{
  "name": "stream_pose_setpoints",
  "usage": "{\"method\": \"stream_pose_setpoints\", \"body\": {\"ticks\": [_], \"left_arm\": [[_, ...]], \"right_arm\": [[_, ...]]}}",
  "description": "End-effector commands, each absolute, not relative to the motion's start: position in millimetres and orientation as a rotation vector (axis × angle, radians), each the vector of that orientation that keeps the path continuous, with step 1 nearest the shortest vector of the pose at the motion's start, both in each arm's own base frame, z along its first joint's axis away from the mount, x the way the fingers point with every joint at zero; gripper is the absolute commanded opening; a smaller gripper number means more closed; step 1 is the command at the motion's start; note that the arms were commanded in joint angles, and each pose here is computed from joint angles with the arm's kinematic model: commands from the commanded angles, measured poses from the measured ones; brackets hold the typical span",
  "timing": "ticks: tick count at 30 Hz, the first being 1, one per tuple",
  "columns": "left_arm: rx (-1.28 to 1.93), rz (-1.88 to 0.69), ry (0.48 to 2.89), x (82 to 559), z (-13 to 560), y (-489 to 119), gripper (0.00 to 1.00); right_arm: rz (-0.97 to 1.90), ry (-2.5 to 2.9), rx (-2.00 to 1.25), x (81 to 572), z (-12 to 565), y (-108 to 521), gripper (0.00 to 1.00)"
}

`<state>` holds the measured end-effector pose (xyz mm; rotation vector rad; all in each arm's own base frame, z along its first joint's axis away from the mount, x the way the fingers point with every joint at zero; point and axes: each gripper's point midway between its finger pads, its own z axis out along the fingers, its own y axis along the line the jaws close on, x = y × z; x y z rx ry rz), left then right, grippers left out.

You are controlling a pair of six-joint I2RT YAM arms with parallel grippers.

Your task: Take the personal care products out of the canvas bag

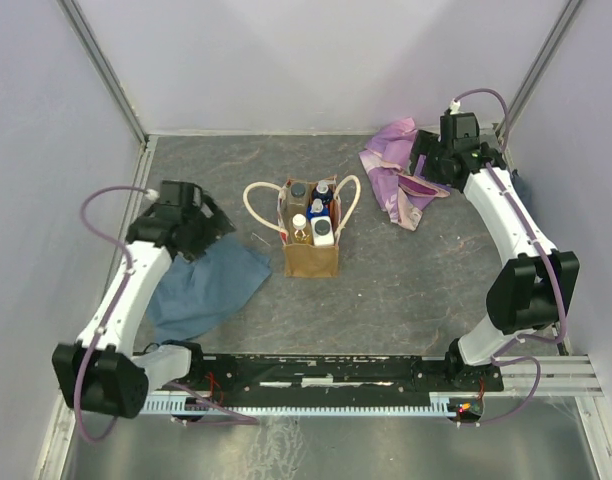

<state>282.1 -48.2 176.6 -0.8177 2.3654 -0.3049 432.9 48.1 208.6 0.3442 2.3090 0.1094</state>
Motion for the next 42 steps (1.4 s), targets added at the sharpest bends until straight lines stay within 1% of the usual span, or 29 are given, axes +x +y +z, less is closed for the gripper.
{"method": "stream_pose_setpoints", "body": {"ticks": [1, 4, 7, 14, 18, 21, 24, 27, 31, 34, 38, 42], "left_arm": [[-0.738, -0.372, 2.62, 254, 118, -105, 0.99], [-0.657, -0.343, 2.637, 243, 107, -129, 0.99], [-0.651, -0.31, 2.693, 234, 88, -132, 0.99], [-0.749, 0.001, 2.823, 227, 51, -104, 0.99], [-0.864, 0.084, 2.823, 232, 36, -73, 0.99], [-1.041, 0.07, 2.75, 242, 34, -38, 0.99], [-1.195, 0.062, 2.58, 273, 45, 2, 0.99], [-1.264, 0.053, 2.484, 302, 59, 21, 0.99], [-1.311, 0.161, 2.367, 330, 83, 54, 0.99], [-1.31, 0.108, 2.315, 341, 103, 53, 1.0], [-1.228, -0.119, 2.283, 344, 129, 27, 0.97], [-1.138, -0.32, 2.247, 339, 149, 2, 0.98]], "right_arm": [[0.159, 2.251, 0.357, 431, 228, 51, 1.0], [0.141, 2.261, 0.348, 427, 227, 49, 1.0], [0.11, 2.265, 0.339, 423, 228, 44, 1.0], [0.102, 2.259, 0.33, 418, 234, 43, 1.0], [0.148, 2.285, 0.333, 409, 229, 49, 1.0], [0.177, 2.295, 0.331, 401, 224, 53, 1.0], [0.172, 2.314, 0.339, 395, 217, 51, 1.0], [0.167, 2.34, 0.351, 394, 206, 52, 1.0], [0.175, 2.425, 0.36, 398, 182, 57, 1.0], [0.266, 2.524, 0.357, 402, 154, 73, 1.0], [0.487, 2.626, 0.309, 408, 125, 109, 1.0], [0.581, 2.654, 0.233, 414, 110, 139, 1.0]]}}
